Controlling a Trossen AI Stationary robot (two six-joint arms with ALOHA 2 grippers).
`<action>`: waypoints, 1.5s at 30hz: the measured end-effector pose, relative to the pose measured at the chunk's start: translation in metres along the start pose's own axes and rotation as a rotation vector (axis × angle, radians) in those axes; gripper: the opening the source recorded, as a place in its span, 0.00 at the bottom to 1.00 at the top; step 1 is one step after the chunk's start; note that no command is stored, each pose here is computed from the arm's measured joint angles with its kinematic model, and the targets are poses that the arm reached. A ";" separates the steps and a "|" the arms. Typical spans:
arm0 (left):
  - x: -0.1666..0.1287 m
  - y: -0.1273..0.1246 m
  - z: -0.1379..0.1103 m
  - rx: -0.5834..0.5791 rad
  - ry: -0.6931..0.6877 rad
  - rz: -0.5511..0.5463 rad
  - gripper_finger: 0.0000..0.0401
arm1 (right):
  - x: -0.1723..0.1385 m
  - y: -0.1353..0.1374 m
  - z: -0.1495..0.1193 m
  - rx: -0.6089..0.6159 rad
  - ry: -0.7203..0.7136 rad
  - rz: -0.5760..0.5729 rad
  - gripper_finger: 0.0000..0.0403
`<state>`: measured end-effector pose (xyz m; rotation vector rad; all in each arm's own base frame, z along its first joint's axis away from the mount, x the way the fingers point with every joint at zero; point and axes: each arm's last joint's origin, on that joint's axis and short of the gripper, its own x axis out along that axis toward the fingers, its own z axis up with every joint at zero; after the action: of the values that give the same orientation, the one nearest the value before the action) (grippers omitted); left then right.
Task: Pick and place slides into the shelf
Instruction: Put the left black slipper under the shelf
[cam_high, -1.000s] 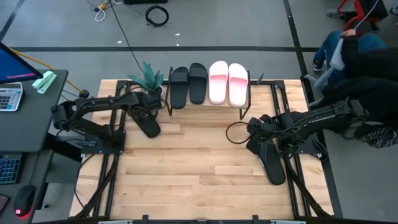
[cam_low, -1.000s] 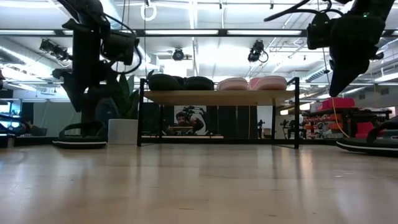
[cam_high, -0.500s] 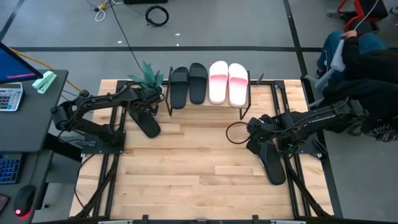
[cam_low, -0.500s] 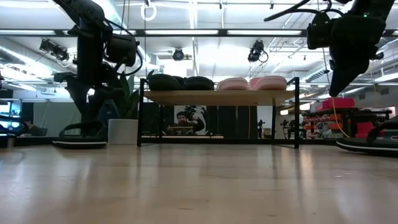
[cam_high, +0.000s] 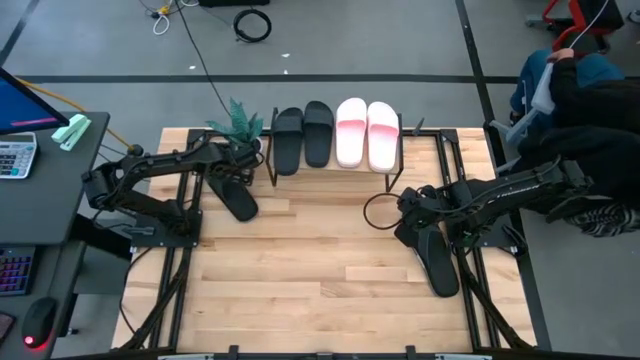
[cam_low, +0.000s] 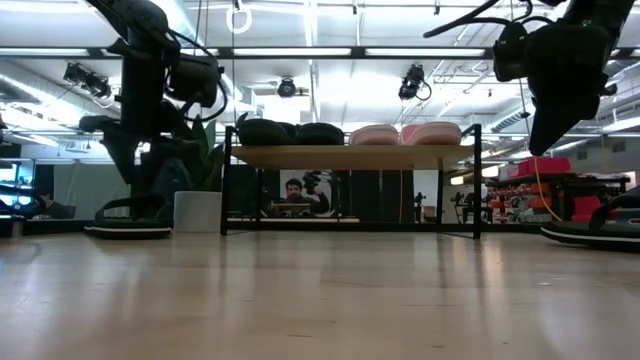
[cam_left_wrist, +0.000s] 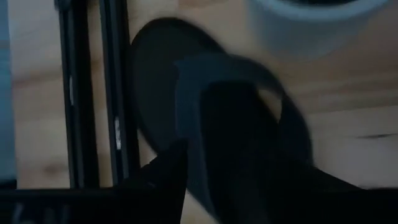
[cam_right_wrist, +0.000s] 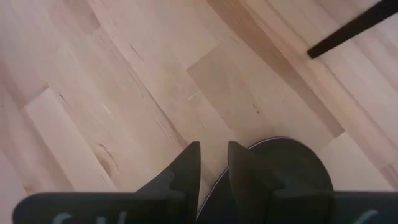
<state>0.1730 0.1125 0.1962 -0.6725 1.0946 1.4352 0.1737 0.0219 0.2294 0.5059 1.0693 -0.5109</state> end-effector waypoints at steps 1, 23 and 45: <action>0.000 0.001 -0.002 -0.016 0.035 -0.004 0.43 | 0.000 0.000 0.000 0.006 0.000 0.000 0.22; 0.007 -0.007 -0.027 -0.038 0.158 0.199 0.31 | 0.000 0.000 0.000 0.014 0.000 0.001 0.22; 0.017 -0.008 -0.017 -0.124 0.136 0.194 0.33 | 0.000 0.000 0.000 -0.038 -0.001 0.000 0.22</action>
<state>0.1743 0.1042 0.1723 -0.7778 1.2098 1.6539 0.1738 0.0219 0.2294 0.4727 1.0762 -0.4898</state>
